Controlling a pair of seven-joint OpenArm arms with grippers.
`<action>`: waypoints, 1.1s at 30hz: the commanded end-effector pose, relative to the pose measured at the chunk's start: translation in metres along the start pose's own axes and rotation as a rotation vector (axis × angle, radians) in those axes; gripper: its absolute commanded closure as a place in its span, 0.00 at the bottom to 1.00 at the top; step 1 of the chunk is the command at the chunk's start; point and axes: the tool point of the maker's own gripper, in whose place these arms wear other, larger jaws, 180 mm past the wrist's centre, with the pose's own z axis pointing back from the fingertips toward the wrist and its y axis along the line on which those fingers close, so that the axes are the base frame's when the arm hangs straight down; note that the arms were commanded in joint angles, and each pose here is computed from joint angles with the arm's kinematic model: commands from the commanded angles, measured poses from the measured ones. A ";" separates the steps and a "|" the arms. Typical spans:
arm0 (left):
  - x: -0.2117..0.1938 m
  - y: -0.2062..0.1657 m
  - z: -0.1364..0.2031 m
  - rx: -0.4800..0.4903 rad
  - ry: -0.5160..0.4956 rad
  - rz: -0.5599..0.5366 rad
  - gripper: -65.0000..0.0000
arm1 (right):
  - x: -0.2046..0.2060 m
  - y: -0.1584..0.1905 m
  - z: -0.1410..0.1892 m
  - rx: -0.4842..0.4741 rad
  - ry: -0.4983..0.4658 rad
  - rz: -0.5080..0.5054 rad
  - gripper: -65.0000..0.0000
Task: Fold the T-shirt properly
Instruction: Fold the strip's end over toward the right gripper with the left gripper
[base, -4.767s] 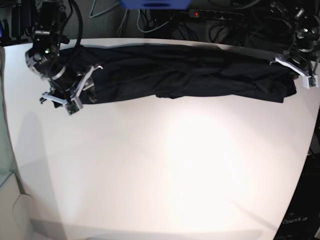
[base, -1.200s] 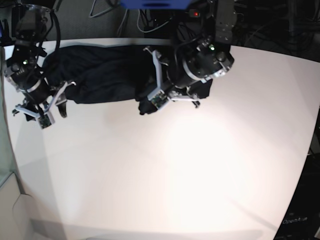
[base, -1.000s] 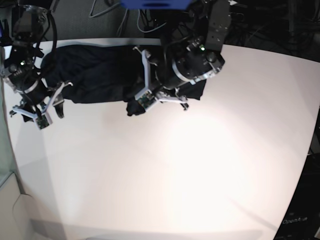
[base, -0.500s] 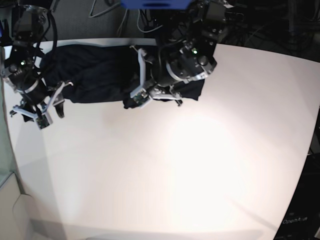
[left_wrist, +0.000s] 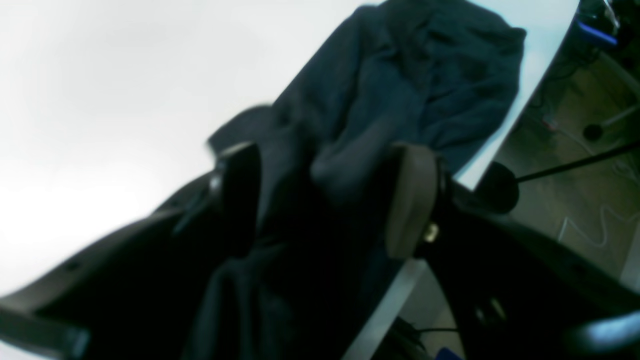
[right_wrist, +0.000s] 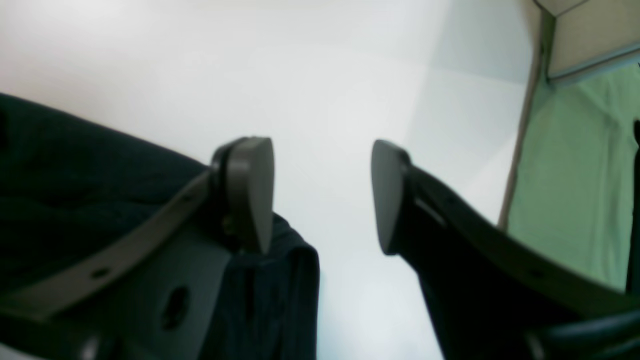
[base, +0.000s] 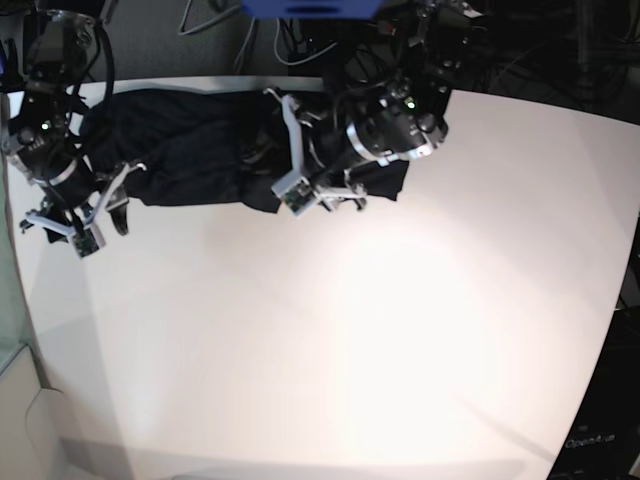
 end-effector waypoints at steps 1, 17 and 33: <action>0.016 0.002 0.005 -0.006 -0.064 0.000 0.44 | 0.009 -0.006 0.004 -0.012 -0.039 0.013 0.50; -0.027 0.072 0.051 0.106 -0.071 0.210 0.47 | 0.008 -0.008 0.005 -0.021 -0.040 0.000 0.51; -0.004 -0.037 -0.047 -0.191 0.039 0.036 1.00 | -0.001 -0.005 0.008 -0.012 -0.019 0.003 0.51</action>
